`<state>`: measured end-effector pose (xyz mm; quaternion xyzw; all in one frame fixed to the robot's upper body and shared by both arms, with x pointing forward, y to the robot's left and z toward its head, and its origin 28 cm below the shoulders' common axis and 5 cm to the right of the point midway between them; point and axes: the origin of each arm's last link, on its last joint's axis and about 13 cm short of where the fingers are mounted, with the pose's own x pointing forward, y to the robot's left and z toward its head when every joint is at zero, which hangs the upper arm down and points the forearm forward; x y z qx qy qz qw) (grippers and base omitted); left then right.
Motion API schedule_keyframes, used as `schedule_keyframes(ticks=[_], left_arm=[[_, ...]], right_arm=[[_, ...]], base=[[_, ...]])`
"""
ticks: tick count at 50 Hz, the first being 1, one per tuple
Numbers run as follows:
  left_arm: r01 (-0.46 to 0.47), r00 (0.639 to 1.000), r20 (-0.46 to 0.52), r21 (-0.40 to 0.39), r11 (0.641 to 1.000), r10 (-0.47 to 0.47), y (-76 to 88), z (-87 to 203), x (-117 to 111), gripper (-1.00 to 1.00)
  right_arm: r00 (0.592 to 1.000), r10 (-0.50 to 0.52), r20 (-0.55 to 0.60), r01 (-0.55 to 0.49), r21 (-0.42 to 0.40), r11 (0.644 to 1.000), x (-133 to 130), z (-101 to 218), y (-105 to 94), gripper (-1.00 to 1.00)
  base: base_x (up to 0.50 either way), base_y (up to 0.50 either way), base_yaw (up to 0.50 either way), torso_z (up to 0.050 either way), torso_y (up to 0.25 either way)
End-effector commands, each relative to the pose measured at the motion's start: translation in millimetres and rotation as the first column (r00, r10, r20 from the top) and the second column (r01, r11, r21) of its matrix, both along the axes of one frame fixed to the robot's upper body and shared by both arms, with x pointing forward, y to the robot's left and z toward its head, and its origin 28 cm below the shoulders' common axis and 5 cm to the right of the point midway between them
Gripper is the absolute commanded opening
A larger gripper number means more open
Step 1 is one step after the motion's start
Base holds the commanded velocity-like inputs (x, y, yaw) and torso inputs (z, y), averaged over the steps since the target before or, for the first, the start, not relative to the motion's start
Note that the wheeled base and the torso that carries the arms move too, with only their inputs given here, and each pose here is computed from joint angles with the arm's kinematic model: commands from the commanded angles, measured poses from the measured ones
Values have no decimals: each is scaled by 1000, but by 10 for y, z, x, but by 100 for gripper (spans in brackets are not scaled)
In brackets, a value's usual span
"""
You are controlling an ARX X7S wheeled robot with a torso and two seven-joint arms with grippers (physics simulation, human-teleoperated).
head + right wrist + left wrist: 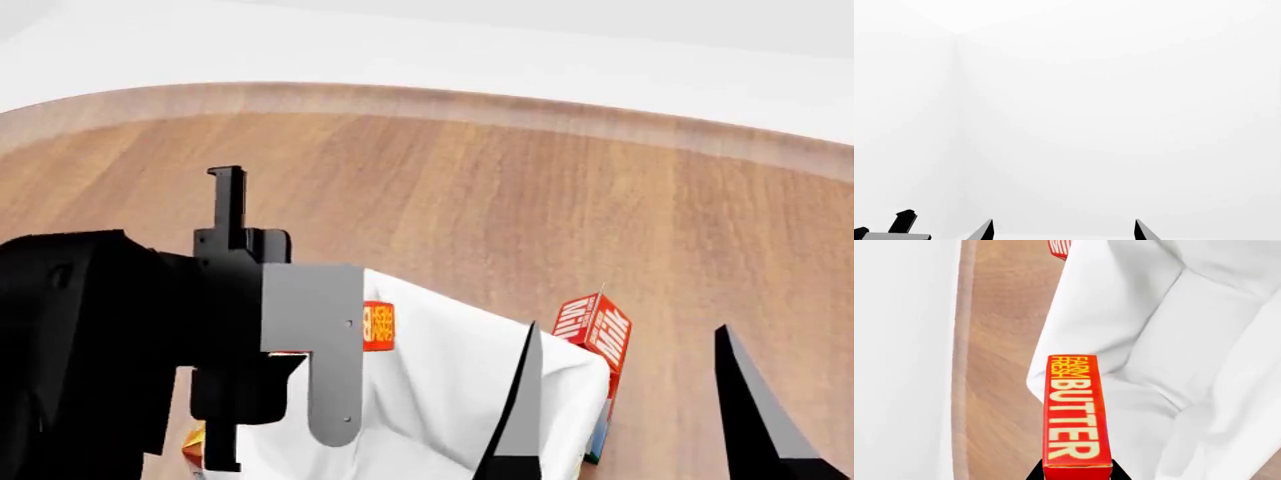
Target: Pick up the butter and put it in the basket.
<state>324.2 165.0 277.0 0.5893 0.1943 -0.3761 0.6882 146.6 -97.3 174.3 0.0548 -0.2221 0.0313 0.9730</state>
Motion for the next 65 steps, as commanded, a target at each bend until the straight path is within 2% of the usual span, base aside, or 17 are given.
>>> schedule_keyframes(ticks=[1, 10, 14, 15, 32, 53, 65], left_arm=[[32, 995, 88, 152, 988, -46, -126, 99, 189, -100], [71, 992, 88, 199, 977, -90, -145, 33, 247, -100], [98, 992, 57, 222, 970, -113, -164, 8, 235, -100], [109, 993, 19, 237, 965, -117, -167, -21, 211, -100], [210, 977, -69, 185, 960, -200, -316, -183, 229, -100], [258, 964, -109, 176, 950, -242, -388, -297, 334, -100], [281, 957, -129, 169, 945, -261, -436, -470, 403, -100]], right_arm=[[999, -30, 36, 29, 5, 1000, 91, -30, -57, 100], [999, -28, 31, 28, 5, 1000, 101, -34, -57, 100], [999, -31, 33, 31, 6, 1000, 90, -31, -64, 100], [999, -32, 34, 31, 5, 999, 87, -25, -63, 100], [999, -35, 31, 35, 13, 999, 98, -50, -80, 100], [999, -34, 15, 34, 21, 999, 126, -111, -92, 100], [999, -33, 3, 33, 22, 999, 146, -148, -89, 100]], base=[[0, 0, 0, 0, 0], [0, 0, 0, 1, 1], [0, 0, 0, 0, 0], [0, 0, 0, 0, 10], [0, 0, 0, 1, 1], [0, 0, 0, 0, 1], [0, 0, 0, 1, 1]])
